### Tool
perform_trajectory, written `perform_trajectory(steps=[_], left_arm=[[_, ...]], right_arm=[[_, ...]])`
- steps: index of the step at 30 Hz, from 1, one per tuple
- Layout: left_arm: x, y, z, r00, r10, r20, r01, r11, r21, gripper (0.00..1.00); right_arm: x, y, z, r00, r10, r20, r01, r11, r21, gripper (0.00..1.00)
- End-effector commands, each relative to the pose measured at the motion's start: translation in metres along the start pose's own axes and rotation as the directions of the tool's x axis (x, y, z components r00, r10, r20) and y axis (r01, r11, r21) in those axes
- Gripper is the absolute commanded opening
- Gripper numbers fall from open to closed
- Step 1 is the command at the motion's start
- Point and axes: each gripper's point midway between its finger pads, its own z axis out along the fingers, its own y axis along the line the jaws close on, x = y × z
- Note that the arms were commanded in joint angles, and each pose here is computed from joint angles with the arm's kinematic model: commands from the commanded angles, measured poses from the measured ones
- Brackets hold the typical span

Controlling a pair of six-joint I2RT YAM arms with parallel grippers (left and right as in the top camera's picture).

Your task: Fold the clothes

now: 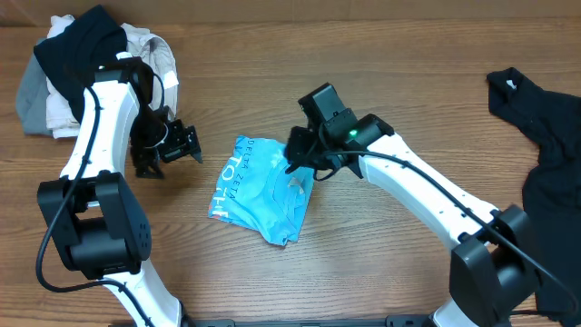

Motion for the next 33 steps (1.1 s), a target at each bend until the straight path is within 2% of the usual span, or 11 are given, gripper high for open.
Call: perform_trajectory(steps=[1,2,3,6,7,18,28,33], left_arm=[[0.017,-0.032,-0.001,0.988,0.151,-0.025,-0.146,0.978,0.151,0.80],[0.022,-0.036,0.003,0.987,0.158,-0.041,-0.150,0.976,0.157,0.68],[0.025,-0.040,0.007,0.985,0.167,-0.052,-0.156,0.974,0.165,0.50],[0.034,-0.049,0.024,0.975,0.206,-0.078,-0.191,0.967,0.167,0.12],[0.038,-0.052,0.031,0.971,0.221,-0.090,-0.204,0.965,0.162,0.04],[0.064,-0.078,0.083,0.941,0.313,-0.127,-0.282,0.935,0.216,0.04],[0.072,-0.057,0.104,0.948,0.269,-0.168,-0.237,0.952,0.192,0.06],[0.080,-0.034,0.115,0.956,0.204,-0.211,-0.188,0.978,0.092,0.04]], right_arm=[[0.003,0.022,-0.002,0.996,-0.082,-0.035,0.078,0.990,-0.115,0.35],[0.002,0.022,0.004,0.996,-0.082,-0.036,0.077,0.989,-0.126,0.30],[0.000,0.021,0.008,0.996,-0.080,-0.038,0.074,0.987,-0.140,0.24],[-0.004,0.023,0.021,0.995,-0.082,-0.065,0.066,0.974,-0.216,0.08],[-0.004,0.024,0.025,0.993,-0.089,-0.073,0.069,0.968,-0.242,0.06],[0.003,0.017,0.066,0.981,-0.090,-0.169,0.028,0.940,-0.339,0.04],[0.011,-0.001,0.104,0.973,-0.064,-0.221,-0.010,0.947,-0.320,0.04],[0.013,-0.013,0.117,0.971,-0.043,-0.234,-0.029,0.954,-0.297,0.04]])
